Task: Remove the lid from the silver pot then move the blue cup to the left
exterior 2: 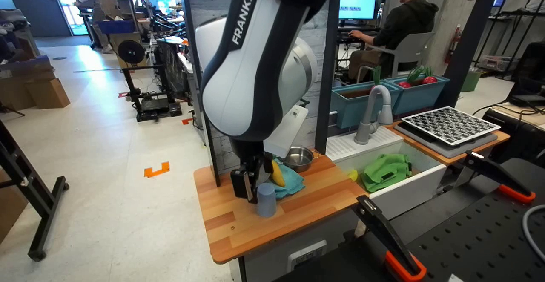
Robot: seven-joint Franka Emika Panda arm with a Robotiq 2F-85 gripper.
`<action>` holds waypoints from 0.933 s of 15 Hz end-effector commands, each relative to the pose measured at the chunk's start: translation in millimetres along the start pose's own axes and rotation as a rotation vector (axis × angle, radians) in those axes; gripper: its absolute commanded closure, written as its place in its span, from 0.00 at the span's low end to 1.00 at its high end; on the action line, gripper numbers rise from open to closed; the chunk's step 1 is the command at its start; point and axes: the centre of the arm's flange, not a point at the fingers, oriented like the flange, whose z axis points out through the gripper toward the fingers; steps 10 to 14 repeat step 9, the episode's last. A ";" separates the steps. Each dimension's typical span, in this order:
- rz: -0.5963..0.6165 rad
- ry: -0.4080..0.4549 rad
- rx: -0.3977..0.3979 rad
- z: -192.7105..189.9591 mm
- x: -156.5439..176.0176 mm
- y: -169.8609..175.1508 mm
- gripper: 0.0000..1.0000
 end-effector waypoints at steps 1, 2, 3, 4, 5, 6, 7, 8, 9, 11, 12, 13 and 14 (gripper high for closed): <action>-0.025 -0.007 0.010 -34.7 -26.6 -10.5 0.00; -0.022 0.001 0.013 -41.1 -32.6 -14.6 0.00; -0.017 -0.003 0.036 -48.2 -38.9 -17.6 0.00; -0.010 -0.004 0.012 -20.5 -13.1 -10.2 0.00; -0.012 -0.002 0.014 -25.6 -15.3 -12.3 0.00; -0.011 -0.001 0.014 -26.2 -15.1 -12.0 0.00; -0.011 -0.002 0.014 -24.5 -14.6 -12.0 0.00; -0.011 -0.005 0.016 -22.4 -15.1 -12.5 0.00; -0.011 -0.007 0.017 -20.9 -15.5 -12.7 0.00; -0.011 -0.007 0.017 -20.9 -15.5 -12.7 0.00; -0.011 -0.007 0.017 -20.9 -15.5 -12.7 0.00; -0.011 -0.007 0.017 -20.9 -15.5 -12.7 0.00; -0.011 -0.007 0.017 -20.9 -15.5 -12.7 0.00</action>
